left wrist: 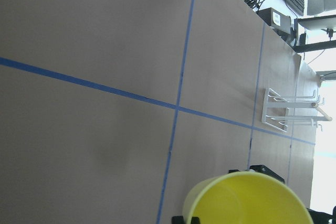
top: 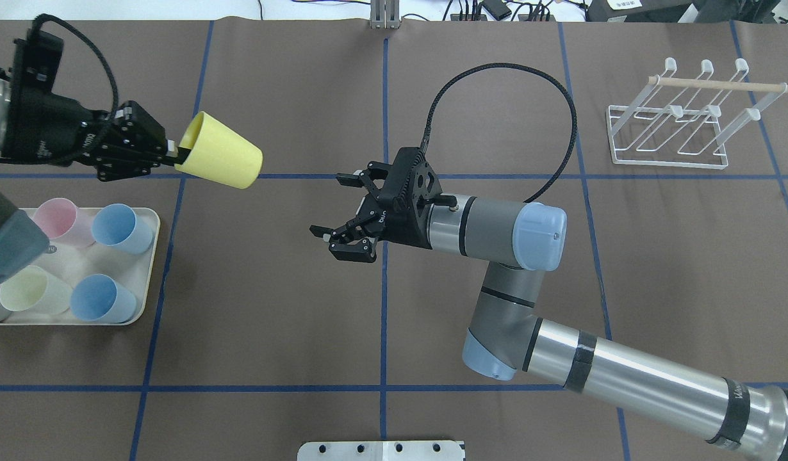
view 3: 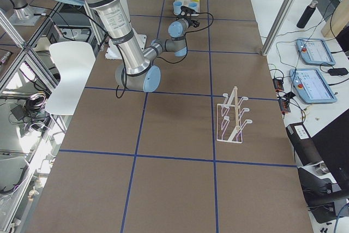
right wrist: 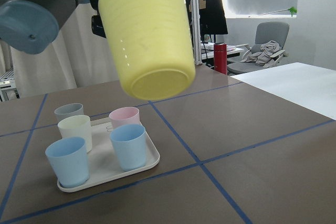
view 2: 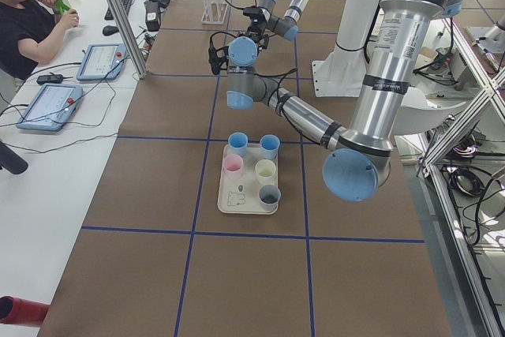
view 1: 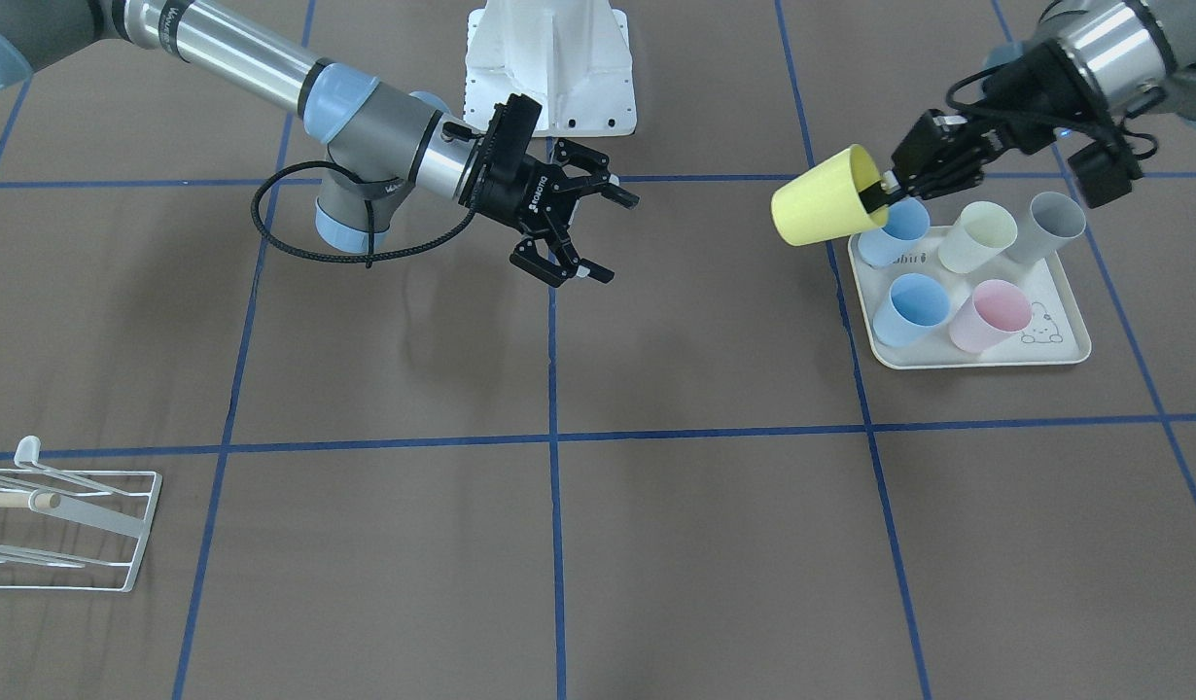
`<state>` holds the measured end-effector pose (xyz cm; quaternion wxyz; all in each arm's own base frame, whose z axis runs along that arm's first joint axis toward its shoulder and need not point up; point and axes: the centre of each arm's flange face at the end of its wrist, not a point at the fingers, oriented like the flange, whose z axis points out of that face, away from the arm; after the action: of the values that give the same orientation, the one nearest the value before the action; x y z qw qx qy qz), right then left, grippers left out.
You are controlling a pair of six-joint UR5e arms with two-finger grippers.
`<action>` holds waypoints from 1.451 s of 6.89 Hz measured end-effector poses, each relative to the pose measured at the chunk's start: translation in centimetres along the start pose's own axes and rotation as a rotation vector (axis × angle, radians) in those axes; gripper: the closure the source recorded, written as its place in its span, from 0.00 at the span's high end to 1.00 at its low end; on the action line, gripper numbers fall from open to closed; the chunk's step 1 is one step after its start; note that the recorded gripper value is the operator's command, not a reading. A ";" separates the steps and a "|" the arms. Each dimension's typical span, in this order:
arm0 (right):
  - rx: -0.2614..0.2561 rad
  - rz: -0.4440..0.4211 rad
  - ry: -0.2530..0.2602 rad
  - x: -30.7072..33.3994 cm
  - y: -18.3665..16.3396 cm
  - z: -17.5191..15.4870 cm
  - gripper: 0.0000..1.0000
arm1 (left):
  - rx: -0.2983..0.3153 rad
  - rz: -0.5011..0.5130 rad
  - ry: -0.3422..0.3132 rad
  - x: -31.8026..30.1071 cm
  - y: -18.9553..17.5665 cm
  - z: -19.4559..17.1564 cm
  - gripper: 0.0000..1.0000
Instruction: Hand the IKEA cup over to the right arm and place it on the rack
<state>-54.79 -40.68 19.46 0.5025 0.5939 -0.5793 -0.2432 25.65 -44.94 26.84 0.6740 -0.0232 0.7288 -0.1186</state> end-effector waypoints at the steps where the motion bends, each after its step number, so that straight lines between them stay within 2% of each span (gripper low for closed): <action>1: 0.007 -0.046 -0.004 -0.3 -0.3 0.2 0.99 | -0.021 -0.033 0.020 1.1 1.6 2.9 0.00; 3: 0.020 -0.073 -0.014 -0.8 -0.5 0.2 0.99 | -0.037 -0.054 0.030 1.3 3.5 6.3 0.00; 8: 0.030 -0.075 -0.025 -1.4 -0.7 0.3 0.98 | -0.039 -0.066 0.009 0.2 3.4 8.1 0.00; 9: 0.031 -0.076 -0.026 -1.5 -0.7 0.3 0.95 | -0.040 -0.068 0.005 0.0 3.3 8.3 0.00; 10: 0.032 -0.076 -0.026 -1.5 -0.8 0.3 0.87 | -0.044 -0.069 0.002 -0.1 3.5 8.6 0.00</action>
<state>-55.03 -39.49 18.22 0.4756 0.6202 -0.5667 -0.2607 34.55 -42.77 25.71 0.6681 -0.0629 0.7307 -0.1257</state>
